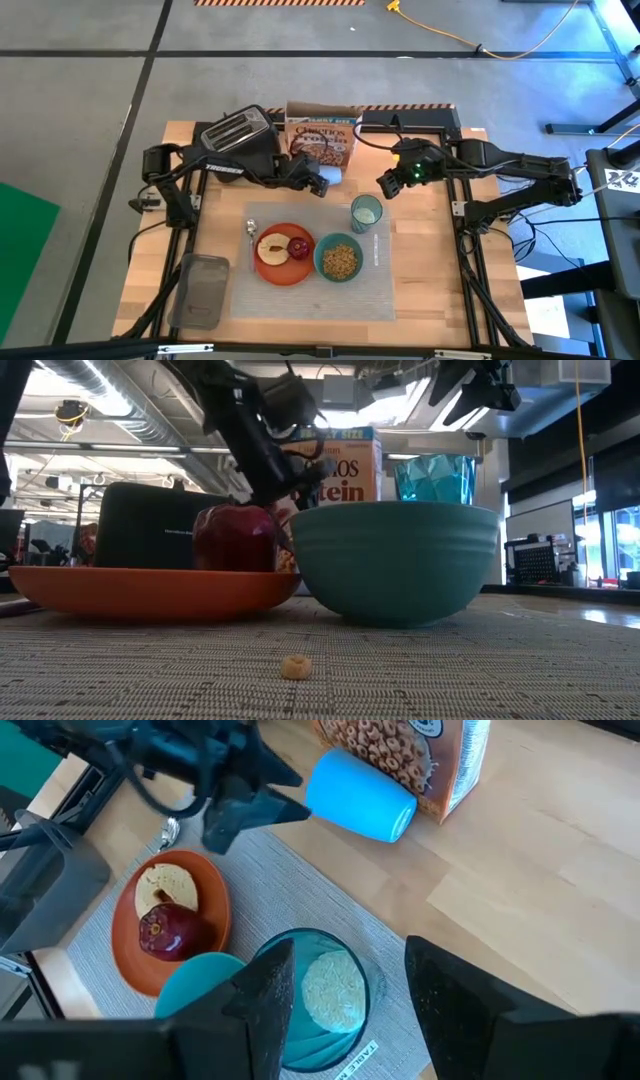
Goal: Arrange a breakfast setting
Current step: Move the blue cup to the top right of the table
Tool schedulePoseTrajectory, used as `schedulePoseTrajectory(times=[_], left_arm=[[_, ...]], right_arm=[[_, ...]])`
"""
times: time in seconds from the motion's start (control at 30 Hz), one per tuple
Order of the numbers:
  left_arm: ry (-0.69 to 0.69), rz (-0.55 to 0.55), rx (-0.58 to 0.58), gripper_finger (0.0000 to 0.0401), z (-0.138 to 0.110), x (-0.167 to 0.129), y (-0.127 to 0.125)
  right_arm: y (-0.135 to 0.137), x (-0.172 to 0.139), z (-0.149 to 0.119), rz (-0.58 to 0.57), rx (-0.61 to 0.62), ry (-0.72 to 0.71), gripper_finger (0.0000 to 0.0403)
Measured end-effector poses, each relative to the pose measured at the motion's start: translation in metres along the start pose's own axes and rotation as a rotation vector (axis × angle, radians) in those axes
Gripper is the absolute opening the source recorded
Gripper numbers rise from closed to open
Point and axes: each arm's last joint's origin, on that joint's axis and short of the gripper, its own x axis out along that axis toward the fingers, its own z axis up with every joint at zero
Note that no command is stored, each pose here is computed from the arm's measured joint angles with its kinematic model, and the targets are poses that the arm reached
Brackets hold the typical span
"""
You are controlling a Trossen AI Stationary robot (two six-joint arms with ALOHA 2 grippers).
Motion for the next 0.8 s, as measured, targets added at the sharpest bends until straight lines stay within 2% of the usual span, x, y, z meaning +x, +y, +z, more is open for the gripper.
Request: schedulePoseTrajectory(times=[0.2,0.6,0.8], left_arm=[[0.028,0.014,-0.028,0.0242,0.004,0.012,0.008],[0.007,-0.017,-0.035,0.0188,0.007,0.013,0.006],[0.030,-0.032,-0.031,0.0166,0.000,0.028,0.004]], right_arm=[[0.000,0.000,0.000,0.002,0.000,0.002,0.0182],[0.000,0.000,0.000,0.001,-0.001,0.004,0.0182],[0.000,0.000,0.000,0.000,-0.001,0.002,0.0182]])
